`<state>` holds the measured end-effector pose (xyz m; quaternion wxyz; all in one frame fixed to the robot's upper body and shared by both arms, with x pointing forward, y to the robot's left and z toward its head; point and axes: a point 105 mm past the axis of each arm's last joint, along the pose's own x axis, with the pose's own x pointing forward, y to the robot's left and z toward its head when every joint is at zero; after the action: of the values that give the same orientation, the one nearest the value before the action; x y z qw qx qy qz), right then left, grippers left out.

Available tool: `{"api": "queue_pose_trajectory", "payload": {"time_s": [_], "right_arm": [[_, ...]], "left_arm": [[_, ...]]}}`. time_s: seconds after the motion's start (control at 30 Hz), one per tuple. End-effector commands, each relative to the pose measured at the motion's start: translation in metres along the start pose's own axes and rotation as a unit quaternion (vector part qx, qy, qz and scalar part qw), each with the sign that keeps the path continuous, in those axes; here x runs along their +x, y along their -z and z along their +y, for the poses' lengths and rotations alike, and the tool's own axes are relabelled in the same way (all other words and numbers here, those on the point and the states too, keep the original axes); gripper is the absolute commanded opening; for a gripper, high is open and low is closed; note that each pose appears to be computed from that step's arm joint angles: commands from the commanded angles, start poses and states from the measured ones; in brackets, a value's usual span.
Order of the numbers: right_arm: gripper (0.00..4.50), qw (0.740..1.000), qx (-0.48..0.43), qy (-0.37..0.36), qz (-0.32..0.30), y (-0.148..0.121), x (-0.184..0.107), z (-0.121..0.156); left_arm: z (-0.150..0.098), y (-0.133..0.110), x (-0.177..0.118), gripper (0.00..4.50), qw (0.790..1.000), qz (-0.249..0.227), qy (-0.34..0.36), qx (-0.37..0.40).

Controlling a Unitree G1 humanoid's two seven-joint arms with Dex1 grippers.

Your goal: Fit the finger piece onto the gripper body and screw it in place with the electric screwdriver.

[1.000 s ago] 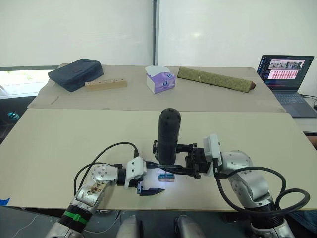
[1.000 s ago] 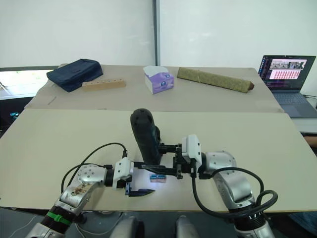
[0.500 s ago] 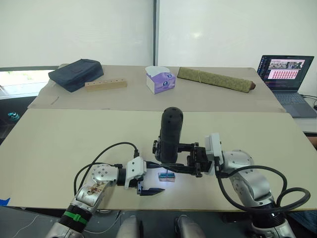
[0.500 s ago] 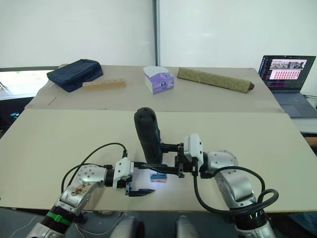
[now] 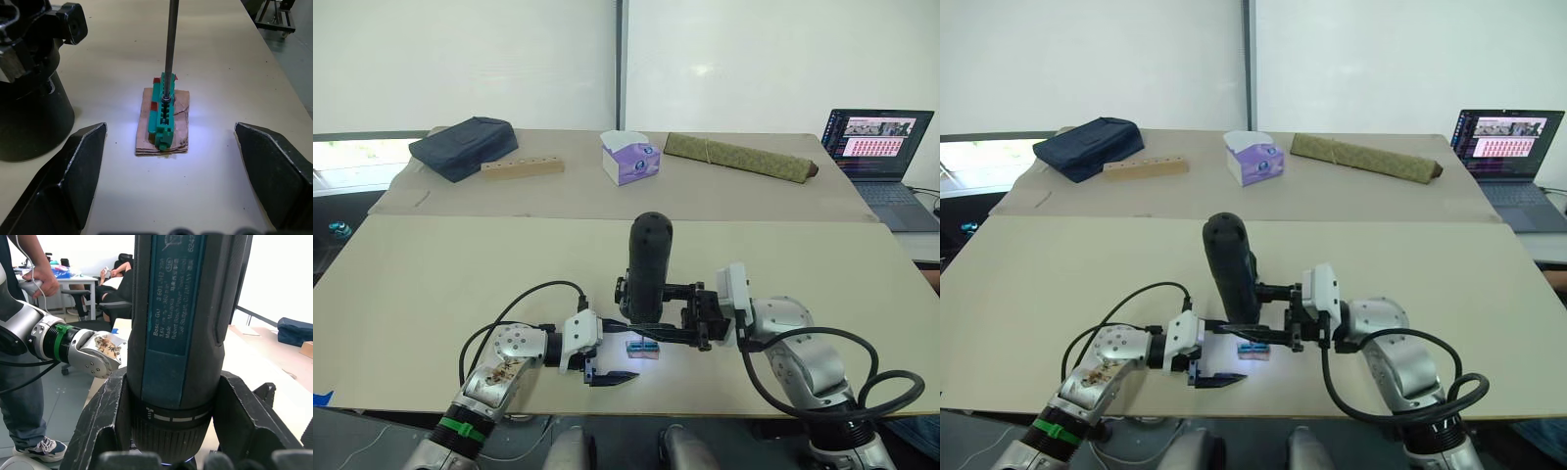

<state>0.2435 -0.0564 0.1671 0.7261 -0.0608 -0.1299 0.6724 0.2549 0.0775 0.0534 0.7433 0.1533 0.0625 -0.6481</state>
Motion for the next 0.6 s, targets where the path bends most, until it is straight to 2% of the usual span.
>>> {"api": "queue_pose_trajectory", "payload": {"time_s": [0.03,0.47,0.6], "right_arm": [[1.92,0.999,-0.034,-0.009,-0.028,-0.019,0.004,0.000],[1.92,0.998,-0.042,-0.020,-0.045,-0.038,0.007,-0.001],[1.92,0.997,-0.040,-0.030,-0.053,-0.048,0.009,0.003]], "left_arm": [[-0.007,0.012,0.002,4.42,0.999,0.005,0.005,-0.038],[-0.004,-0.006,-0.012,4.42,0.999,-0.040,0.003,-0.033],[-0.004,-0.023,-0.026,4.42,0.996,-0.082,-0.005,-0.025]]}}
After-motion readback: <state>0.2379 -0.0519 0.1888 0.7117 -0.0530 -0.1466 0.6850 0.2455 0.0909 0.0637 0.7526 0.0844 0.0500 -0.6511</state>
